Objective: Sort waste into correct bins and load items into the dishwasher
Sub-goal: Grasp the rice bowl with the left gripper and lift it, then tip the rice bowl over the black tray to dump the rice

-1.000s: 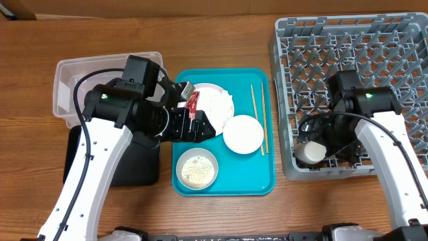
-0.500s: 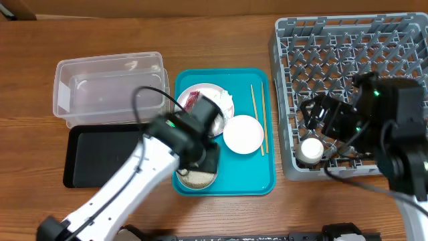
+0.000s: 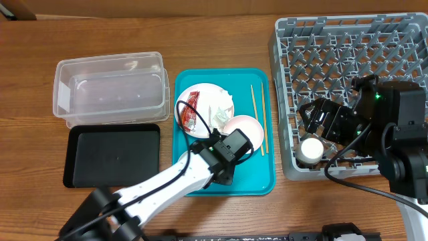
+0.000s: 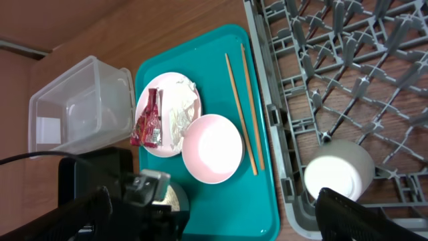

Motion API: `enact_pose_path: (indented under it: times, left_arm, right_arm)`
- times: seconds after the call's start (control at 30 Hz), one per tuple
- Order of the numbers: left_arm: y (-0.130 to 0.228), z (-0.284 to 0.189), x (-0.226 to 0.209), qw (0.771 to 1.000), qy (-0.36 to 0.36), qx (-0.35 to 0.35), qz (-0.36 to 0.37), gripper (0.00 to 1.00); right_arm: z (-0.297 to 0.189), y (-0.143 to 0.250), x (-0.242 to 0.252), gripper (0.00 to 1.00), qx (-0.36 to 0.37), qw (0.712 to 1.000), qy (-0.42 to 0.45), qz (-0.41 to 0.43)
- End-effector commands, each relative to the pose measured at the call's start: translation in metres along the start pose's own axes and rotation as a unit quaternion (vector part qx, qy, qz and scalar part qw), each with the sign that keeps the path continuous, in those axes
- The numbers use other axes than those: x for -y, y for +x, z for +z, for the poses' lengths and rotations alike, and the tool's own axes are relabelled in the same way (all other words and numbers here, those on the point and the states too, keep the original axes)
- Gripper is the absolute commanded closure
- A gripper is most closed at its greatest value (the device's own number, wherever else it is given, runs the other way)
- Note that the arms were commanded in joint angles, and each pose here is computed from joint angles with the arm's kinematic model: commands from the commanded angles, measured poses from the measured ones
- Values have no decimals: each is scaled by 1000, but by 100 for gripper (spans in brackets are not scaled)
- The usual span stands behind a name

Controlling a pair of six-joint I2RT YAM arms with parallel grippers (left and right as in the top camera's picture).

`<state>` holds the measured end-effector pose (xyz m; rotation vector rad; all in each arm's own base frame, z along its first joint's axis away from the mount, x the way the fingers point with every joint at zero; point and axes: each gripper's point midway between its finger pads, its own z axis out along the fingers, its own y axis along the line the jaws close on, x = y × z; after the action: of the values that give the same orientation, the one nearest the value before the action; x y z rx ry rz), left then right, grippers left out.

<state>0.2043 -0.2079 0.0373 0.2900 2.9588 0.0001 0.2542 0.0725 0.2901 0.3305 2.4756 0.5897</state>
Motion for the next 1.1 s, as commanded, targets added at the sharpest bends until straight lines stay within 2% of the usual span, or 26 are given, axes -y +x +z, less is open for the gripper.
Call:
enact_pose_path:
  times: [0.0, 0.07, 0.1, 0.33, 0.5, 0.6, 0.67, 0.83, 1.07]
  left_arm:
    - [4, 19, -9, 999, -37, -13, -2, 70]
    - [7, 23, -10, 999, -43, -22, -1, 94]
    - [8, 23, -11, 999, -44, -24, -1, 96]
    - [4, -3, -12, 999, -39, -17, -5, 96]
    - [-7, -52, -31, 999, -22, -15, -46, 96]
    - [-20, -84, -47, 995, 21, -9, -94, 96]
    - [-31, -100, -56, 989, 82, -4, -120, 96]
    - [-53, -124, -94, 954, 238, 2, -181, 96]
    - [-68, -142, -164, 869, 416, 46, -263, 96]
  right_arm:
    - [-4, -2, -5, 1, 5, 1000, -9, -7]
    - [-4, -2, -5, 1, 5, 1000, -9, -7]
    - [-4, -2, -5, 1, 5, 1000, -8, -7]
    - [-4, -2, -5, 1, 5, 1000, -8, -7]
    - [-4, -2, -4, 1, 5, 1000, -7, -7]
    - [-4, -2, -4, 2, 6, 1000, -7, -7]
    - [-4, -2, -5, 1, 6, 1000, -7, -7]
    - [-4, -2, -5, 1, 6, 1000, -7, -7]
    - [-4, -2, -4, 1, 6, 1000, -7, -7]
